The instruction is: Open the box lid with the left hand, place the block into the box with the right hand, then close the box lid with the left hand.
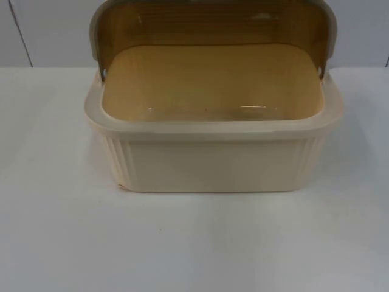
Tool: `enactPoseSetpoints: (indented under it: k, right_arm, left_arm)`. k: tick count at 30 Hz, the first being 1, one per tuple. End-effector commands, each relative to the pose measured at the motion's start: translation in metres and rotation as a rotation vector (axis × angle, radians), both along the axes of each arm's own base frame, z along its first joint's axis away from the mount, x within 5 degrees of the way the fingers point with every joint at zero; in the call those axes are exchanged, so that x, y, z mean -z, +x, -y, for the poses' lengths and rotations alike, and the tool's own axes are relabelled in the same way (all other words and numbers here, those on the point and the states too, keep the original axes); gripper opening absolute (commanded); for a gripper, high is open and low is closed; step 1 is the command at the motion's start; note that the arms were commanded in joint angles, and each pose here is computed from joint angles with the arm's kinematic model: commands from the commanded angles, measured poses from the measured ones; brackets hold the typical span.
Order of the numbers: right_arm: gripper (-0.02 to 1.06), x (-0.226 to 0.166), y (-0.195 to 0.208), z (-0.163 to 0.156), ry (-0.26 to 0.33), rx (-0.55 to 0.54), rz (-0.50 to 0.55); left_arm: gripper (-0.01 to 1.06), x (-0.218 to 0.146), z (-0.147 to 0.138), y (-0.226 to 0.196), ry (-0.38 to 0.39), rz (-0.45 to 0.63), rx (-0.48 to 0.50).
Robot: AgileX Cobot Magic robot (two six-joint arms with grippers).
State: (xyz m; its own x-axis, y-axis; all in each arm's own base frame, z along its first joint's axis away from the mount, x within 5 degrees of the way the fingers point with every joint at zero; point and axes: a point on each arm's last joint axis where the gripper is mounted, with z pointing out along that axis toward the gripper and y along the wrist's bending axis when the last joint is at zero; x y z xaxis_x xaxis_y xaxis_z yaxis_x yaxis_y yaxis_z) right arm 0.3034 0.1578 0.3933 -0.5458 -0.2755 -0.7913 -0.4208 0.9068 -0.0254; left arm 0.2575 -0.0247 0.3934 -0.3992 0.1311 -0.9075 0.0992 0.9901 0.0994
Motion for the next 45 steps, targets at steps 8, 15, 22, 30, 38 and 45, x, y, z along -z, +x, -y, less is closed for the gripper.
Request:
enactPoseSetpoints:
  k: [8, 15, 22, 30, 38, 45]
  right_arm:
    - [0.0, 0.043, -0.031, -0.039, -0.011, -0.115, -0.082]
    - [0.0, 0.1, -0.032, -0.039, -0.005, -0.182, 0.044]
    - [0.0, 0.129, -0.026, -0.033, 0.05, -0.199, 0.141]
    - [0.01, 0.174, -0.001, -0.037, 0.04, -0.18, 0.093]
    - [0.35, 0.2, 0.008, -0.044, 0.034, -0.19, 0.066]
    - [0.85, 0.199, 0.009, -0.044, 0.043, -0.193, 0.077]
  left_arm:
    - [1.03, 0.0, 0.002, -0.002, -0.004, 0.001, 0.006]
    - [1.03, 0.0, 0.002, -0.002, -0.003, 0.001, 0.006]
    - [1.03, 0.0, 0.002, -0.002, -0.003, 0.003, 0.007]
    - [1.03, 0.0, 0.002, -0.002, -0.003, 0.005, 0.007]
    - [1.03, 0.001, 0.002, -0.002, -0.002, -0.007, 0.005]
    - [1.03, 0.001, 0.001, -0.002, -0.001, -0.01, 0.005]
